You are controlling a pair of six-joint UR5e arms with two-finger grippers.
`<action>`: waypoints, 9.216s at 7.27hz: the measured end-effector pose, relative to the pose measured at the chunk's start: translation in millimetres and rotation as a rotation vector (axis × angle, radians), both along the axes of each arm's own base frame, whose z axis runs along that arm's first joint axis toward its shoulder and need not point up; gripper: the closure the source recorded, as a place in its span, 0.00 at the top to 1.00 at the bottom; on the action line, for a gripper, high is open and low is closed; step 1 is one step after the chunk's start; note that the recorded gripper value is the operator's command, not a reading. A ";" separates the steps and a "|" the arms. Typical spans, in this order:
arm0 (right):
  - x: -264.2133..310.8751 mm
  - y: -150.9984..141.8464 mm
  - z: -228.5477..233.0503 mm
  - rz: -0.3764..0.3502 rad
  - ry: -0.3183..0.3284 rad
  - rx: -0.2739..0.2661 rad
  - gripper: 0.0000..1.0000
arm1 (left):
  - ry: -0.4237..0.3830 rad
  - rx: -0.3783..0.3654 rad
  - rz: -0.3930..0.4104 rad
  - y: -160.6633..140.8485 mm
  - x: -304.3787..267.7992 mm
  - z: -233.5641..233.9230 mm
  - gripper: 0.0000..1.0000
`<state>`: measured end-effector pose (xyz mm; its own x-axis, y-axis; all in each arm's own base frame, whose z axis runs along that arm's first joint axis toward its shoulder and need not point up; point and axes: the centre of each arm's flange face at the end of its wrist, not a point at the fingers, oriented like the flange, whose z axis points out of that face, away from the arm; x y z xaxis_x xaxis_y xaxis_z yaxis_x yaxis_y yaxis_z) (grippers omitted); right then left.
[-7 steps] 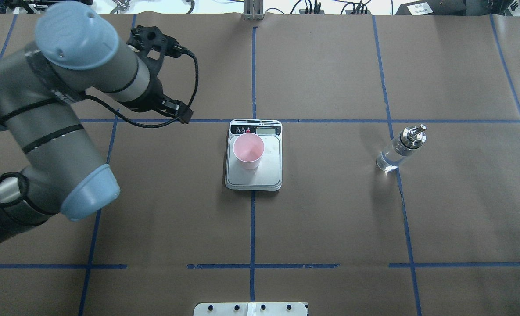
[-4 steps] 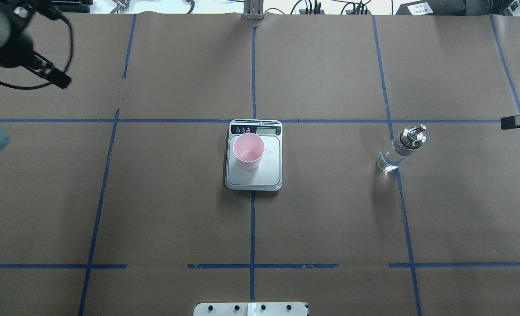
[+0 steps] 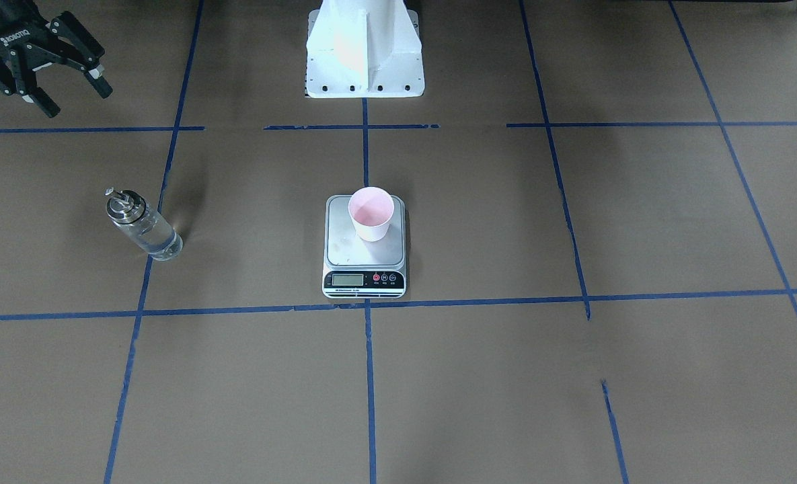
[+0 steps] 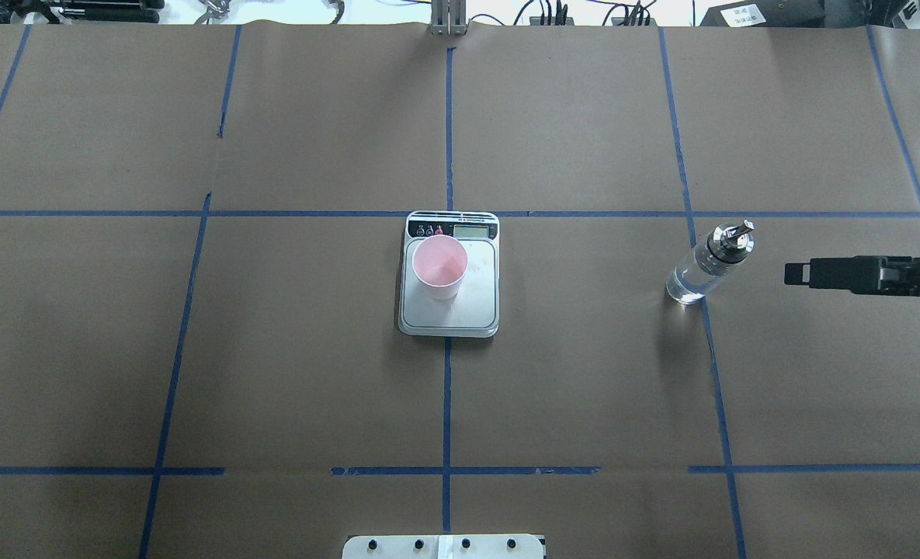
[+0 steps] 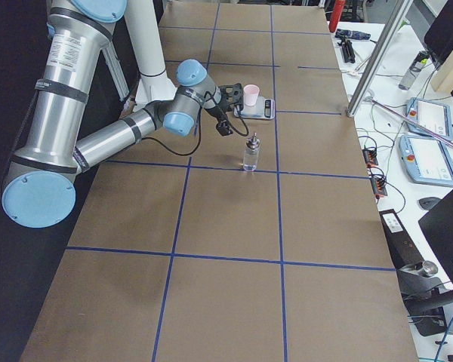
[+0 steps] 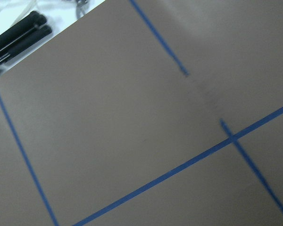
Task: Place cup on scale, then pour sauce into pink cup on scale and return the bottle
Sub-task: 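Withdraw the left gripper while the right gripper approaches the glass bottle, then close the right gripper around the glass sauce bottle, then lift the bottle with the right gripper and carry it toward the scale, then tilt the bottle spout over the pink cup with the right gripper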
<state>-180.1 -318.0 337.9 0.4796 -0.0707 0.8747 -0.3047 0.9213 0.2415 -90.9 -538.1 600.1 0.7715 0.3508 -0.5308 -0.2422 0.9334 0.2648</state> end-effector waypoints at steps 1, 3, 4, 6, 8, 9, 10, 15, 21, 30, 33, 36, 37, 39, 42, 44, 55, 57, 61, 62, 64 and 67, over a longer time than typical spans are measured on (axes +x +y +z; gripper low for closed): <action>-25.5 12.9 3.2 0.043 0.037 0.017 1.00 | 0.031 -0.051 -0.007 27.1 -21.5 44.4 1.00; -70.6 38.8 10.2 0.152 0.090 0.076 1.00 | 0.107 -0.102 -0.020 67.7 -26.9 79.2 1.00; -89.0 49.6 21.7 0.220 0.129 0.119 1.00 | 0.120 -0.106 -0.023 73.8 -26.7 82.1 1.00; -126.6 63.6 67.4 0.352 0.173 0.216 1.00 | 0.126 -0.109 -0.024 77.3 -26.8 83.9 1.00; -168.1 63.3 116.3 0.458 0.175 0.294 1.00 | 0.127 -0.107 -0.023 78.5 -26.9 83.6 1.00; -190.2 61.0 129.8 0.497 0.185 0.324 1.00 | 0.127 -0.105 -0.022 78.7 -26.9 82.7 1.00; -206.8 58.6 140.1 0.529 0.202 0.351 1.00 | 0.127 -0.103 -0.023 78.7 -26.9 81.9 1.00; -227.8 50.2 148.2 0.599 0.247 0.421 1.00 | 0.127 -0.094 -0.021 77.8 -26.9 77.9 1.00; -225.9 2.5 144.0 0.685 0.306 0.452 1.00 | 0.125 -0.080 -0.021 76.3 -26.6 70.3 1.00; -237.5 -28.5 127.5 0.742 0.294 0.448 0.00 | 0.125 -0.080 -0.021 75.9 -26.4 69.8 1.00; -231.5 -37.9 98.9 0.769 0.272 0.465 0.00 | 0.138 -0.077 -0.022 75.2 -25.6 68.0 1.00; -211.3 -40.4 51.7 0.722 0.334 0.567 0.00 | 0.146 -0.076 -0.021 74.7 -24.6 67.1 1.00; -209.9 -41.2 43.3 0.710 0.335 0.579 0.00 | 0.146 -0.075 -0.021 74.4 -24.5 66.8 1.00; -213.7 -50.6 20.2 0.679 0.294 0.575 0.00 | 0.146 -0.074 -0.021 74.0 -24.4 66.5 1.00; -223.7 -57.1 -4.8 0.607 0.364 0.645 0.00 | 0.146 -0.075 -0.021 74.4 -24.3 67.1 1.00; -246.4 -64.5 -26.6 0.510 0.617 0.748 0.00 | 0.147 -0.078 -0.022 74.9 -24.2 67.8 1.00; -381.4 -29.6 -79.7 0.228 1.507 1.114 0.00 | 0.148 -0.107 -0.025 82.3 -24.2 75.2 1.00; -390.7 -32.4 -67.7 0.205 1.567 1.122 0.00 | 0.148 -0.110 -0.024 82.7 -23.6 76.6 1.00; -416.1 -36.0 -71.9 0.194 1.628 1.141 0.00 | 0.149 -0.114 -0.025 83.1 -23.5 78.7 1.00; -418.7 -35.1 -71.8 0.195 1.638 1.145 0.00 | 0.149 -0.115 -0.025 83.2 -23.6 78.9 1.00; -418.5 -34.1 -69.4 0.205 1.661 1.153 0.00 | 0.149 -0.116 -0.025 83.3 -23.6 79.4 1.00; -417.7 -33.7 -67.7 0.205 1.680 1.159 0.00 | 0.149 -0.120 -0.024 86.7 -23.1 82.2 1.00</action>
<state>-597.8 -351.6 270.2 0.6679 -0.0028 -0.7443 0.7359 0.1522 0.6598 -114.0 -451.4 682.4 0.6884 0.2600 -0.6771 -0.1855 0.9656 0.1822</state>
